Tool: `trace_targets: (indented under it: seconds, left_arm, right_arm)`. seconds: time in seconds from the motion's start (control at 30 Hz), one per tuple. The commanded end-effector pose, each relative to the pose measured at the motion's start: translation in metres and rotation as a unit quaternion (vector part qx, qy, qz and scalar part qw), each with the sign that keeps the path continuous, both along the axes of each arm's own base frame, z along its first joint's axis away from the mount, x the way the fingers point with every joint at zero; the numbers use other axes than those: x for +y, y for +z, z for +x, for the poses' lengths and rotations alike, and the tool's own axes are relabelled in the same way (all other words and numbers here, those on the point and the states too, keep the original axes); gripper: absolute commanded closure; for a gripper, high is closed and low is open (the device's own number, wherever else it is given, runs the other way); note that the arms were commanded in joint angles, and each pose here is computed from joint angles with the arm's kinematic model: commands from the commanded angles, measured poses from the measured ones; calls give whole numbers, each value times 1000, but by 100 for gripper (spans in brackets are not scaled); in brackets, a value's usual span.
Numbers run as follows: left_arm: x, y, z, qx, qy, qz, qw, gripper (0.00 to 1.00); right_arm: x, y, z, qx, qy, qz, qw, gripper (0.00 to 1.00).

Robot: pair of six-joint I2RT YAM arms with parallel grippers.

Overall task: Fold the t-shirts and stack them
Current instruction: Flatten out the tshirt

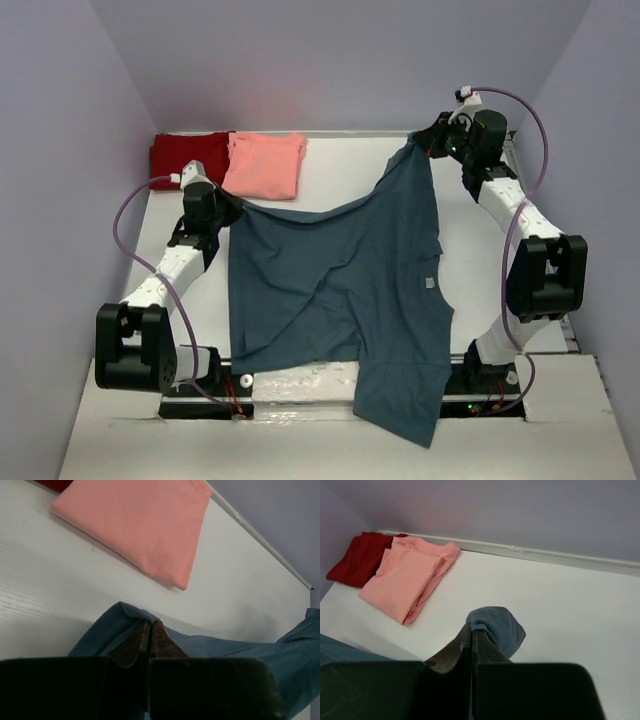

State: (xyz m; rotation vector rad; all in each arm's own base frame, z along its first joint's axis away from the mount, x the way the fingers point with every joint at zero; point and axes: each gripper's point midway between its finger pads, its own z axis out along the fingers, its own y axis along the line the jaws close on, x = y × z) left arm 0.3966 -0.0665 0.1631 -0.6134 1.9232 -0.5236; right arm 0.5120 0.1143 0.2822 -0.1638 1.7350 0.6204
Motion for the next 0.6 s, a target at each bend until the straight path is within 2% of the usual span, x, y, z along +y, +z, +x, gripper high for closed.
trace_targets:
  seconds: [0.0, 0.57]
  left_arm:
    - [2, 26, 21, -45, 9, 10, 999, 100]
    - [5, -8, 53, -13, 23, 31, 999, 100]
  right_arm:
    - [-11, 22, 19, -35, -31, -15, 999, 100]
    - [-27, -59, 68, 64, -86, -33, 994, 100]
